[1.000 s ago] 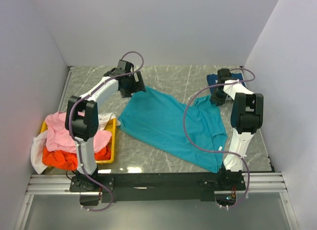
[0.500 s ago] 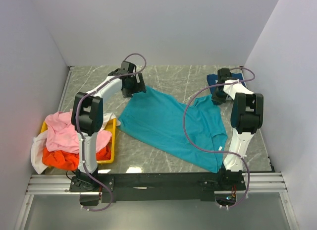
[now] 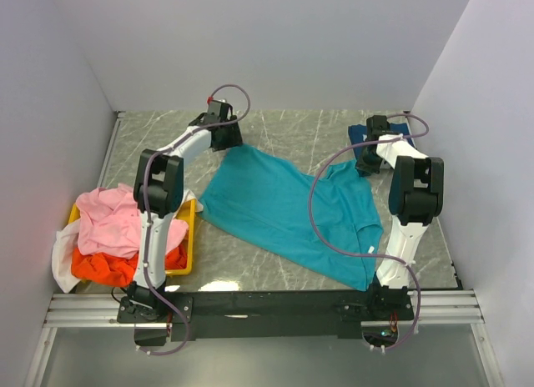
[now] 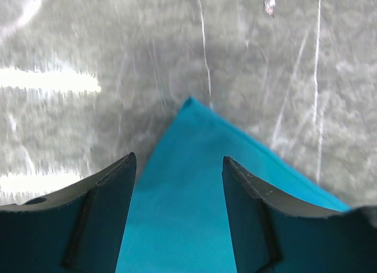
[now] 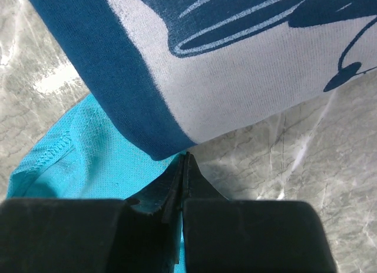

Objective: Fold and stack the t-shirts
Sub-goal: Fold the tshirt

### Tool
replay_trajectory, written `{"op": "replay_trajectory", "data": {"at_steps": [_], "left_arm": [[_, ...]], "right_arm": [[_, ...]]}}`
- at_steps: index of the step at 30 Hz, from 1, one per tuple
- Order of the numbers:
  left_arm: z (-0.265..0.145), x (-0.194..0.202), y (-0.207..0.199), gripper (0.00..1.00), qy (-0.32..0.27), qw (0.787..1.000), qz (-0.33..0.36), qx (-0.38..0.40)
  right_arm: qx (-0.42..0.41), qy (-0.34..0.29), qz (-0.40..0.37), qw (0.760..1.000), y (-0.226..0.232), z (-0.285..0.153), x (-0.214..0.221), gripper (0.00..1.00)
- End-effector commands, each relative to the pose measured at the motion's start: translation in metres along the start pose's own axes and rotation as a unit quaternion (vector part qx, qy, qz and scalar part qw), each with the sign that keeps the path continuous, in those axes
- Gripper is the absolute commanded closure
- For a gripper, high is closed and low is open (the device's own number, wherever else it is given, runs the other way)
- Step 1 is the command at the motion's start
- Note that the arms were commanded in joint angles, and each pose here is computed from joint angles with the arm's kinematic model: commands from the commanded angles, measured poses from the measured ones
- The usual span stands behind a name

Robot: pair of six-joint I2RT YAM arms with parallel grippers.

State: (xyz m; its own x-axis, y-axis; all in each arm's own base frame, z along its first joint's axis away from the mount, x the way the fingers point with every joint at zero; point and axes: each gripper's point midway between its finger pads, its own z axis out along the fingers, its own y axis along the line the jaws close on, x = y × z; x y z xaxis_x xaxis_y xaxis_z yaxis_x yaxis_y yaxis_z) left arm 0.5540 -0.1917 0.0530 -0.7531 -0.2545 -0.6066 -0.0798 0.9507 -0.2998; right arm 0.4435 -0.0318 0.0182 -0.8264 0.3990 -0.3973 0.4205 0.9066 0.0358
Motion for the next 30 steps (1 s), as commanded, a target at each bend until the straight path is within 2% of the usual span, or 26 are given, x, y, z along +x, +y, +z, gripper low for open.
{"op": "replay_trajectory", "data": {"at_steps": [1,9,10,16,21,24,27,28,30], "left_arm": [[0.007,-0.034,-0.006,0.35,-0.064,0.998,0.024,0.005],[0.031,-0.036,-0.014,0.42,-0.067,0.997,0.034,0.027],[0.032,-0.036,-0.015,0.46,-0.067,0.997,0.034,0.028],[0.036,-0.033,-0.014,0.58,-0.062,0.997,0.042,0.031],[0.042,-0.025,-0.023,0.60,-0.048,0.997,0.038,0.055],[0.044,-0.020,-0.025,0.64,-0.039,0.996,0.037,0.066],[0.046,-0.011,-0.024,0.74,-0.027,0.996,0.037,0.071],[0.046,-0.008,-0.024,0.83,-0.024,0.996,0.037,0.075],[0.048,-0.003,-0.022,0.90,-0.017,0.997,0.036,0.073]], "right_arm": [[-0.009,-0.004,0.005,1.000,0.001,-0.003,0.000,0.99],[-0.012,0.006,0.006,1.000,0.000,-0.003,0.008,1.00],[-0.009,0.007,0.005,1.000,-0.001,-0.002,0.009,1.00],[-0.006,0.009,0.007,1.000,-0.002,-0.001,0.011,1.00],[-0.006,0.011,0.009,1.000,-0.002,0.001,0.012,1.00],[-0.006,0.012,0.009,1.000,-0.001,0.000,0.011,1.00],[-0.011,0.011,0.010,1.000,0.001,-0.003,0.009,1.00],[-0.013,0.013,0.010,1.000,0.002,-0.004,0.009,1.00],[-0.020,0.008,0.012,1.000,0.005,-0.009,0.005,1.00]]}}
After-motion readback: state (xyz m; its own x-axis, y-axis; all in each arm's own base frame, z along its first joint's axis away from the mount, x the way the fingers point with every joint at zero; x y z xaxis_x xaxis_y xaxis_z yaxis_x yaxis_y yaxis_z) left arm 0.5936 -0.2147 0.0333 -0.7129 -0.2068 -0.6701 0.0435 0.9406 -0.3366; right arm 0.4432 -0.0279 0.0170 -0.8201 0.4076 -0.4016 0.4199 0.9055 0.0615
